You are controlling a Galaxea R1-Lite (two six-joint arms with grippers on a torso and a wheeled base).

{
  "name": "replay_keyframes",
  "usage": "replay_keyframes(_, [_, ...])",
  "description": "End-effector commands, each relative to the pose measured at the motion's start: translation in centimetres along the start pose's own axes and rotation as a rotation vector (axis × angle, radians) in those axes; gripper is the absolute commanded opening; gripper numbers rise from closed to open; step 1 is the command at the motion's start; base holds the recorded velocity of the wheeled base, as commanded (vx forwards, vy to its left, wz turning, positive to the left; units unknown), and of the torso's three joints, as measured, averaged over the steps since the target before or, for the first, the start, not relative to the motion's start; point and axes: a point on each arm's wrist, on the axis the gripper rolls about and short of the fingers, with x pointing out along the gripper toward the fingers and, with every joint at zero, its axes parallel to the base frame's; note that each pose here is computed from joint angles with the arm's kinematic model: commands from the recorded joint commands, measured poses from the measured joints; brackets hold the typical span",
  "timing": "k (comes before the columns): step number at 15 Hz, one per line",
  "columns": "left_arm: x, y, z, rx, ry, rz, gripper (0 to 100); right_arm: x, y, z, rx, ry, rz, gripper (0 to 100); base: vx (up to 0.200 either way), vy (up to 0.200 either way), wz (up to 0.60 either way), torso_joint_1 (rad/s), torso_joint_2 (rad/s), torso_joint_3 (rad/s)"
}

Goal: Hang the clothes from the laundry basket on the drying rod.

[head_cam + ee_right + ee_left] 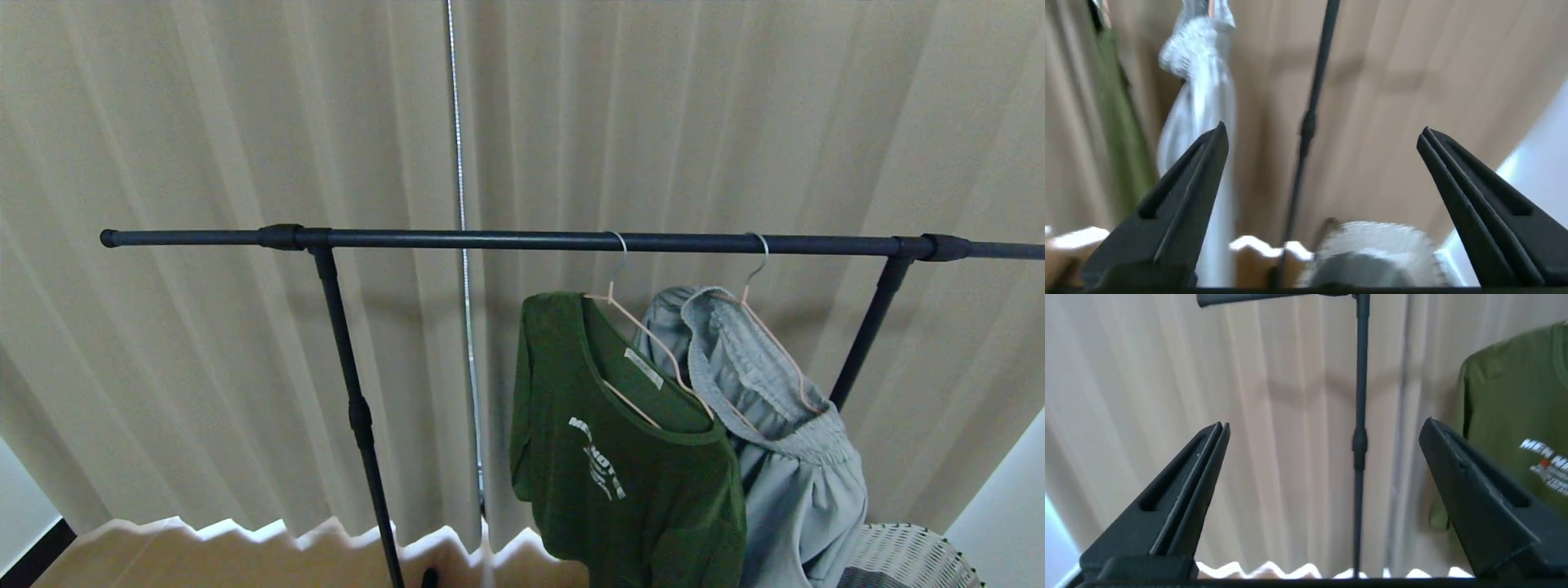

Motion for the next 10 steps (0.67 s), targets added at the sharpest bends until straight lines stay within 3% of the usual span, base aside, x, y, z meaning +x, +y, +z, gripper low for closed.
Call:
replay_keyframes(1, [-0.02,-0.03,-0.11,-0.003,0.008,-0.009,100,-0.04,0.22,-0.36,0.047,0.032,0.087,100,0.000,0.000,0.00,0.000,0.00,0.000])
replay_keyframes(4, [-0.05,-0.23,-0.71,-0.081,0.065,-0.077,100,-0.09,0.25,-0.34,0.079,0.042,0.102,100,0.000,0.000,0.00,0.000,0.00,0.000])
replay_keyframes(10, [-0.05,-0.23,-0.72,-0.084,0.066,-0.075,100,-0.09,0.22,-0.34,0.085,0.042,0.091,100,0.000,0.000,0.00,0.000,0.00,0.000])
